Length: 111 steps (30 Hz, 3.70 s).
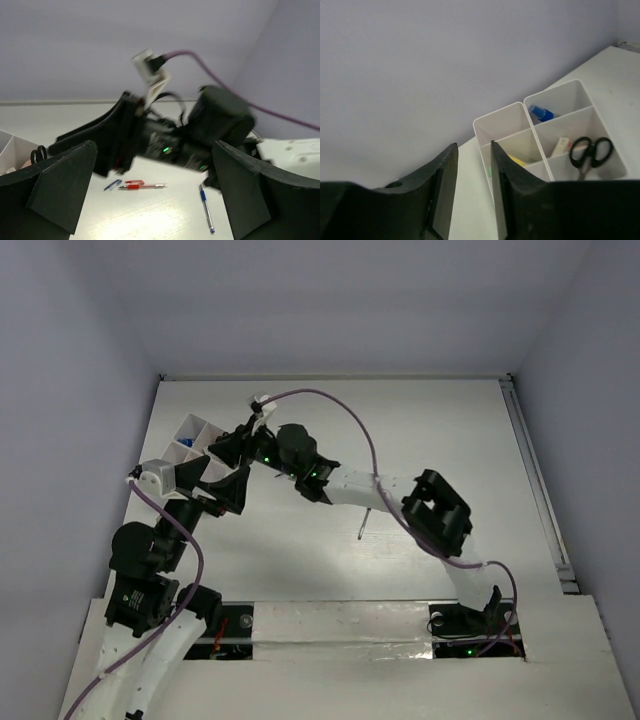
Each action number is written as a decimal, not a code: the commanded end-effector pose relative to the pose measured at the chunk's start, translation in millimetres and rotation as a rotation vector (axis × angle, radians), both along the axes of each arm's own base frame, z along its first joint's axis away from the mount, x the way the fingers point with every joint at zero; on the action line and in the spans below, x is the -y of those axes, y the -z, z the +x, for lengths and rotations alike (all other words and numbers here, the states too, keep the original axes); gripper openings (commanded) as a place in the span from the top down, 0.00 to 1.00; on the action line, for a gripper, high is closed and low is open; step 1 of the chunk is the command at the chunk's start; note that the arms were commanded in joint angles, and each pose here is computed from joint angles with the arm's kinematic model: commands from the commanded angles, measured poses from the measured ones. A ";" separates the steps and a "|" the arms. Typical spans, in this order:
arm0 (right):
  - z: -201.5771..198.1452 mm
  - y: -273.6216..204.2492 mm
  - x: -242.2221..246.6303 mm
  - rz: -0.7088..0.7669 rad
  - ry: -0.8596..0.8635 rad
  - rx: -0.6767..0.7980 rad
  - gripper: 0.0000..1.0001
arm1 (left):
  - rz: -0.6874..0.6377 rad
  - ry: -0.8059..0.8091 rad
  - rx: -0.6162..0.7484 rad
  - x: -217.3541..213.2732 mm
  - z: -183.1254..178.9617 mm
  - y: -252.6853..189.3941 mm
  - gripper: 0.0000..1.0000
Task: Sort the stationery into containers
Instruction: Place the pen in the storage box, then pick up the pen from the center of the board.
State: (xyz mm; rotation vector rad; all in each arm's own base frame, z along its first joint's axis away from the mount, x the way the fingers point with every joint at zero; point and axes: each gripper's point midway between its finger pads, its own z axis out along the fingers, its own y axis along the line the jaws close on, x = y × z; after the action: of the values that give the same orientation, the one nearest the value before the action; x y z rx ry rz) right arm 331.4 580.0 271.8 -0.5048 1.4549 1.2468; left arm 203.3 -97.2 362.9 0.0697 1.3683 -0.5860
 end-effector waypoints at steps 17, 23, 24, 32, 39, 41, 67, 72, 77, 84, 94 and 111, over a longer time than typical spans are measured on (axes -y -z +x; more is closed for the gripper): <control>-29.1 161.8 365.6 -0.768 0.634 -0.592 0.43 | 0.090 0.175 -0.264 46.3 42.2 66.4 0.01; -34.0 185.8 372.8 -0.831 0.648 -0.670 0.41 | 0.094 0.271 -0.302 62.1 41.8 77.3 0.01; -29.6 190.2 372.8 -0.849 0.665 -0.679 0.41 | 0.092 0.283 -0.306 64.0 40.8 78.0 0.01; -18.4 232.4 360.5 -0.909 0.634 -0.750 0.55 | 0.117 0.284 -0.356 64.7 43.9 92.6 0.02; -20.7 260.6 362.7 -0.973 0.635 -0.798 0.82 | 0.119 0.325 -0.375 71.1 42.5 97.9 0.21; -23.0 263.5 360.8 -0.969 0.617 -0.802 0.90 | 0.117 0.343 -0.377 73.7 41.1 98.5 0.30; -36.7 -78.3 195.7 0.233 0.099 -0.161 1.00 | 0.046 0.559 -0.424 104.3 30.9 102.4 0.38; -54.5 -87.0 186.3 0.289 0.033 -0.158 1.00 | 0.036 0.541 -0.428 100.4 35.4 103.3 0.43; -60.2 -89.9 183.2 0.321 -0.011 -0.169 1.00 | 0.030 0.548 -0.435 101.7 36.1 104.4 0.54; -67.7 -81.8 168.6 0.327 -0.106 -0.220 1.00 | 0.030 0.553 -0.407 101.7 34.0 97.8 0.64; -66.1 -73.5 167.9 0.326 -0.100 -0.246 1.00 | 0.038 0.543 -0.365 99.1 31.7 87.7 1.00; -33.9 -10.9 217.3 -0.008 -0.007 -0.322 0.70 | 0.075 0.373 -0.273 72.1 35.2 66.6 1.00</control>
State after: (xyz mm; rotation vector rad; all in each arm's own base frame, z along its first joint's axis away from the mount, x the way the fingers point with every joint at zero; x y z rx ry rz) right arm 305.2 364.1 304.8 -0.2496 1.6159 1.4406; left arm 233.0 -179.5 277.1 0.3335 1.7233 -0.9512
